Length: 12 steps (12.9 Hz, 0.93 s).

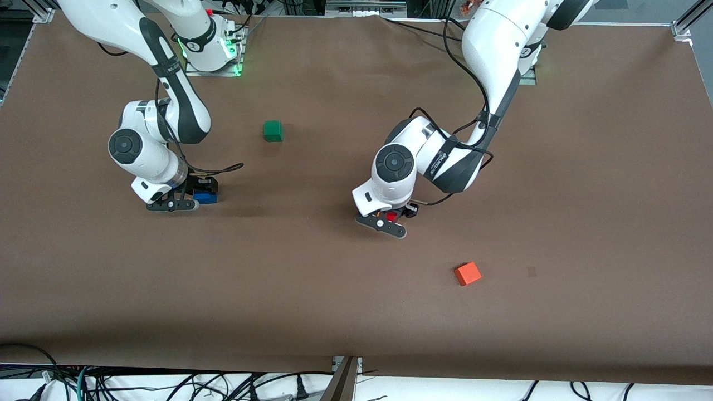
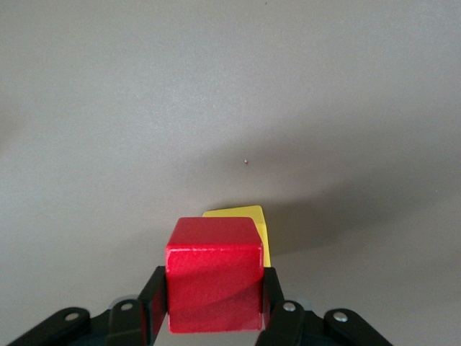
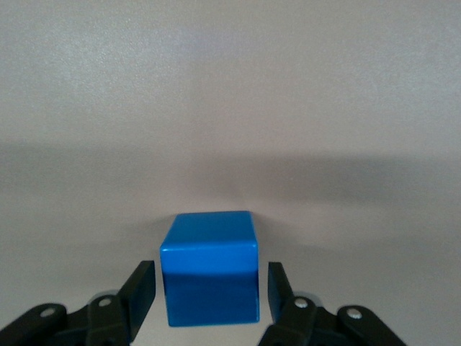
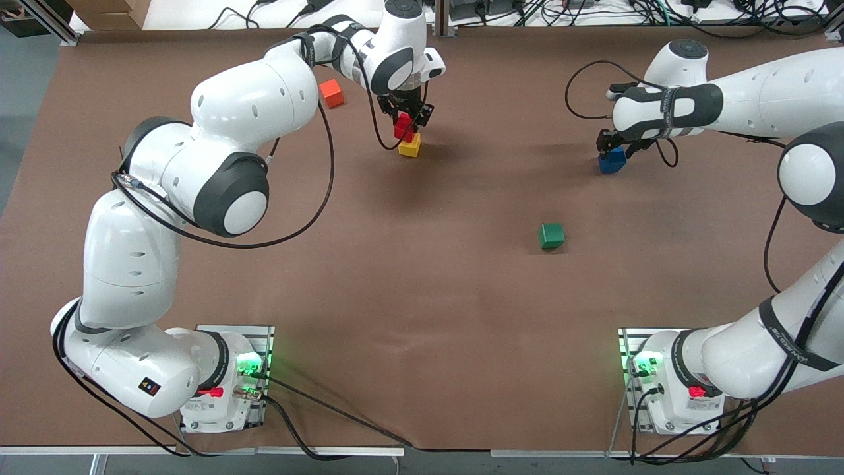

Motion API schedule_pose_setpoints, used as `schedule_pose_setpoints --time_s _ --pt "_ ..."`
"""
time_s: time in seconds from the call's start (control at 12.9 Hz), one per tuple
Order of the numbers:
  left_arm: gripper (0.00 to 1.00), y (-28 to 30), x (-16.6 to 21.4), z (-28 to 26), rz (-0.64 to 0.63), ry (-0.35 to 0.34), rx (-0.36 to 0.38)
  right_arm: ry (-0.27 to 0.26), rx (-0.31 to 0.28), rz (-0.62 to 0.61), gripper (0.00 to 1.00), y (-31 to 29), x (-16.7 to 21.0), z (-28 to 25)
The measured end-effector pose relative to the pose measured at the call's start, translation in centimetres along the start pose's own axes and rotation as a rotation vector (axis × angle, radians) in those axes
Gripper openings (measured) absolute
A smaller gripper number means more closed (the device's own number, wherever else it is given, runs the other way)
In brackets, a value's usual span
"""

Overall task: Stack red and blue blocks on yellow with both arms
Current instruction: 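Hold the red cube on the yellow cube while the right gripper grasps blue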

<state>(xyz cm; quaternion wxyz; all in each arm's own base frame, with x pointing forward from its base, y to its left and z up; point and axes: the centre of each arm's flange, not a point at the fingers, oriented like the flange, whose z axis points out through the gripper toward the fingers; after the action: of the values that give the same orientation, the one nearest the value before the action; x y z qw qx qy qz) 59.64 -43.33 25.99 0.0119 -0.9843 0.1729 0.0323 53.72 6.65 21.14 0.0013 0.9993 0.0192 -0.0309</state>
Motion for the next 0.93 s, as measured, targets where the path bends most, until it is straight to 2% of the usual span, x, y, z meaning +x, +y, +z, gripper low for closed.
schedule_pose_setpoints --time_s 0.08,0.39,0.47,0.93 --pt "0.56 0.0 0.1 0.2 0.000 0.004 -0.002 -0.001 0.000 0.000 0.66 0.0 0.0 0.0" --pt "0.56 0.0 0.1 0.2 0.000 0.007 -0.003 0.000 0.000 0.001 0.63 0.0 0.0 0.1" --pt "0.56 0.0 0.1 0.2 -0.001 0.008 -0.003 0.001 0.000 0.001 0.56 0.0 0.0 0.1" --pt "0.56 0.0 0.1 0.1 0.000 0.008 -0.004 0.021 0.006 0.010 0.55 -0.8 0.7 -0.9"
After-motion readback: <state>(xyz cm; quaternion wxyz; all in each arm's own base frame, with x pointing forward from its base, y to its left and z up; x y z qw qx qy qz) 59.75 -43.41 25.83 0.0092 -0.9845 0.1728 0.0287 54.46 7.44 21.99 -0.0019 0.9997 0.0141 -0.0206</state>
